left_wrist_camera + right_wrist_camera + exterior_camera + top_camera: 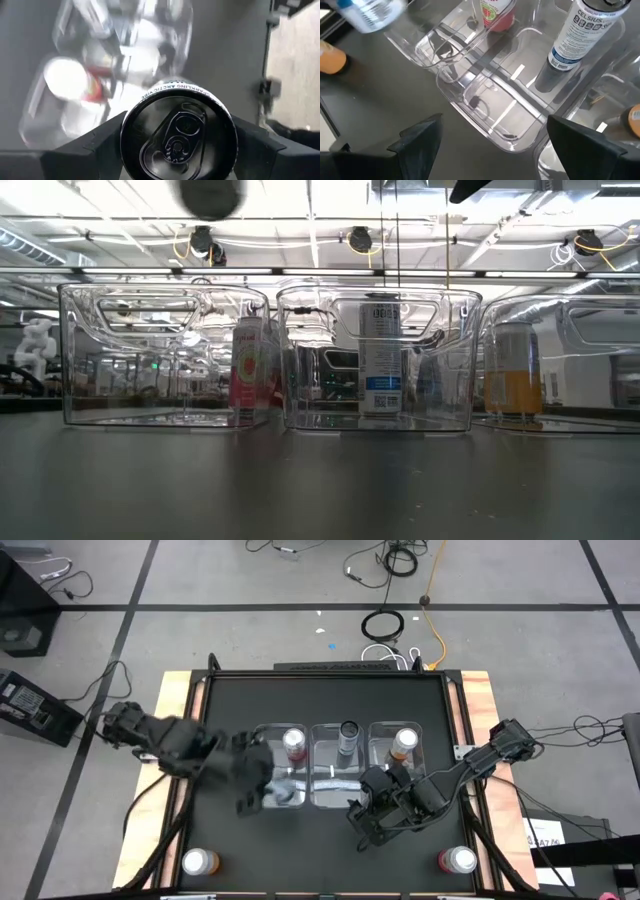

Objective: Sort soda cans
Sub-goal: Put the white-blue soda can into the center transparent bin, then put the yellow-white soda can into the right transparent bin

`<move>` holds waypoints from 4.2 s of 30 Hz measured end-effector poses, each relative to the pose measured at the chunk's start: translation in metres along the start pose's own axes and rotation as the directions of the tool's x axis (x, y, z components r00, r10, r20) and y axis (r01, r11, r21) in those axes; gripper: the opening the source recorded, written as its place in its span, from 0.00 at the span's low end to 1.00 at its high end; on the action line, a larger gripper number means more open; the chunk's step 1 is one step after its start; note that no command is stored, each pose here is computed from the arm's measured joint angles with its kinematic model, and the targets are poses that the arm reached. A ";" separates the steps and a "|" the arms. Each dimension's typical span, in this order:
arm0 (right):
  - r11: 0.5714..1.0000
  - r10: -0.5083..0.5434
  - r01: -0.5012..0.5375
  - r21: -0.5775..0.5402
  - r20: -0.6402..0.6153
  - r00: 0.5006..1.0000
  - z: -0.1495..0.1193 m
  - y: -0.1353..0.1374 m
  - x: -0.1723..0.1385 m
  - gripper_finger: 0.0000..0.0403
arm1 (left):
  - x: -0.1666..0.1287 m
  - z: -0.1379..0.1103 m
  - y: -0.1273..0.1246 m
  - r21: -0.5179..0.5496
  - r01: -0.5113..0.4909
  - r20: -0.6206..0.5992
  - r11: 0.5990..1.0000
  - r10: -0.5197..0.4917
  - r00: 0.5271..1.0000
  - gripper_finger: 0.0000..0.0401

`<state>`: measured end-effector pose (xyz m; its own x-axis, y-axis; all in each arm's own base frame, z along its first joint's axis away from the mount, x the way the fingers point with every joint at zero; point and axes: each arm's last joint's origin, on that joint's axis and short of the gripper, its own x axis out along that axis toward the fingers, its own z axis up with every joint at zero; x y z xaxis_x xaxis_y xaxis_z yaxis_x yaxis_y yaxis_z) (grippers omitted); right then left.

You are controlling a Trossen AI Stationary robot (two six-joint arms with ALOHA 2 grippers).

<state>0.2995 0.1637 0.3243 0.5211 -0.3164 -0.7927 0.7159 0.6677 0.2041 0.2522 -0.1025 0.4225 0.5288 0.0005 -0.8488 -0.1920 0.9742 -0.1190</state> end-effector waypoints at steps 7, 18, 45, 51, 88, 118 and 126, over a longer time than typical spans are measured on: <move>0.997 -0.001 0.001 0.072 0.005 1.000 0.000 0.000 0.000 0.86 | 0.012 0.041 0.040 0.051 0.055 0.101 0.997 -0.060 0.993 0.72; 0.994 0.019 -0.021 0.111 0.014 1.000 0.001 0.002 0.000 0.86 | 0.085 0.080 0.081 0.086 0.037 0.005 0.996 -0.037 0.999 0.72; 0.990 0.042 -0.042 0.135 0.003 0.999 -0.008 0.005 -0.006 0.86 | 0.216 0.097 0.150 0.006 -0.122 -0.204 0.993 0.121 0.972 0.72; 0.991 0.045 -0.045 0.130 0.001 0.999 -0.010 0.006 -0.007 0.86 | 0.218 0.099 0.155 0.007 -0.168 -0.191 0.986 0.166 0.967 0.72; 0.994 0.061 -0.060 0.087 -0.005 0.998 -0.018 0.007 -0.012 0.86 | 0.194 0.092 0.152 -0.050 -0.150 -0.238 0.987 0.134 0.962 0.86; 0.999 0.049 -0.050 0.015 0.038 0.998 -0.038 0.029 0.016 0.86 | -0.029 0.009 0.045 -0.167 -0.011 0.108 0.986 0.029 0.994 0.86; 0.993 0.114 -0.112 -0.038 0.041 0.993 -0.039 0.036 0.014 0.86 | -0.010 -0.030 -0.015 -0.072 -0.017 0.117 0.997 0.025 0.993 0.86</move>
<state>0.3144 0.2090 0.2983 0.6179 -0.2657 -0.7400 0.6347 0.7241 0.2699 0.2246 -0.1239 0.4174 0.6172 0.0516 -0.7851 -0.2600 0.9552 -0.1416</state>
